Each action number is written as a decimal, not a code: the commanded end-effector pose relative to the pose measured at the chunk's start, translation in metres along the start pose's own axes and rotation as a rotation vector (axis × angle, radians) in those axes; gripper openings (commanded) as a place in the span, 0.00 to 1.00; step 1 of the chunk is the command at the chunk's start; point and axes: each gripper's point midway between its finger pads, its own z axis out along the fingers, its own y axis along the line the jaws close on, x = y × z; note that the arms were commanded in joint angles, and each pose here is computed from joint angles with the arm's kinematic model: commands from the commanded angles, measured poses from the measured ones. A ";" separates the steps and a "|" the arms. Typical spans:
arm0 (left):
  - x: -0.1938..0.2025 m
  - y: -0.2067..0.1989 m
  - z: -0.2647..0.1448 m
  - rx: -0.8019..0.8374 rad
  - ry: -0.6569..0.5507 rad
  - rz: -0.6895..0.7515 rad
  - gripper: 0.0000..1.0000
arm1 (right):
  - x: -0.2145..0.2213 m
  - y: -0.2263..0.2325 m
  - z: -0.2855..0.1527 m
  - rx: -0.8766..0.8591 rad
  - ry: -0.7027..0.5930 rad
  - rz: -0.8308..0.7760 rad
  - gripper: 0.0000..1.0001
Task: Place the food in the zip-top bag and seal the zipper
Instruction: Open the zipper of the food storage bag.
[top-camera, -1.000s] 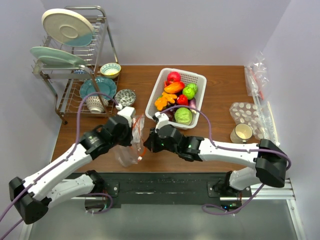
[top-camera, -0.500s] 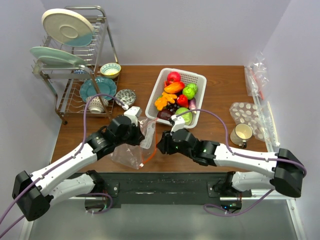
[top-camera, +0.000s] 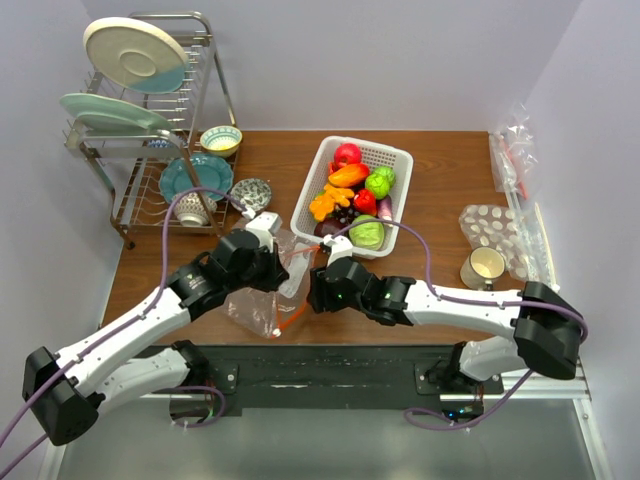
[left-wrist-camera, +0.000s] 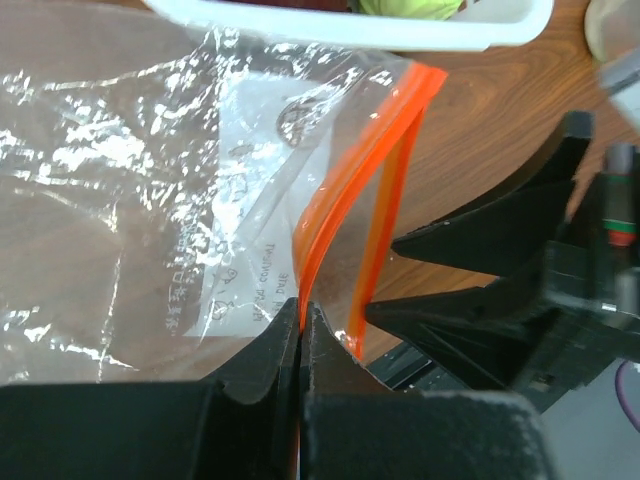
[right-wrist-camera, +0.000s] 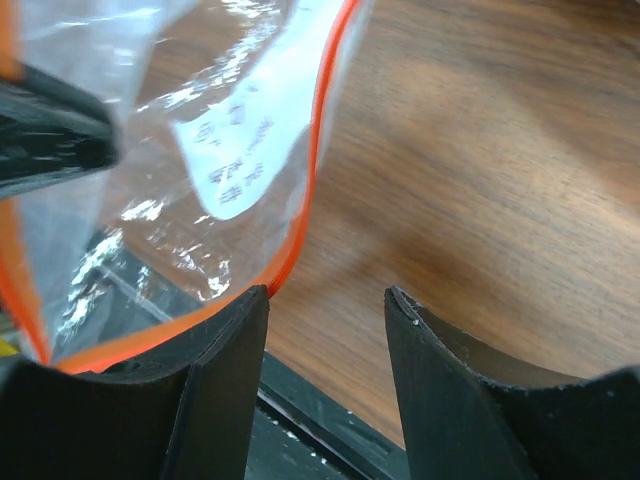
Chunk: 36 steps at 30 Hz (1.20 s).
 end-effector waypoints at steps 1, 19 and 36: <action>-0.038 -0.022 -0.023 0.048 -0.070 0.025 0.00 | -0.013 -0.006 0.000 0.068 -0.033 0.008 0.54; -0.020 0.003 0.010 -0.049 -0.055 0.028 0.00 | -0.086 -0.042 -0.072 0.186 -0.216 -0.053 0.65; -0.017 0.004 0.009 -0.028 -0.078 0.035 0.00 | -0.151 -0.122 -0.042 0.491 -0.146 -0.062 0.99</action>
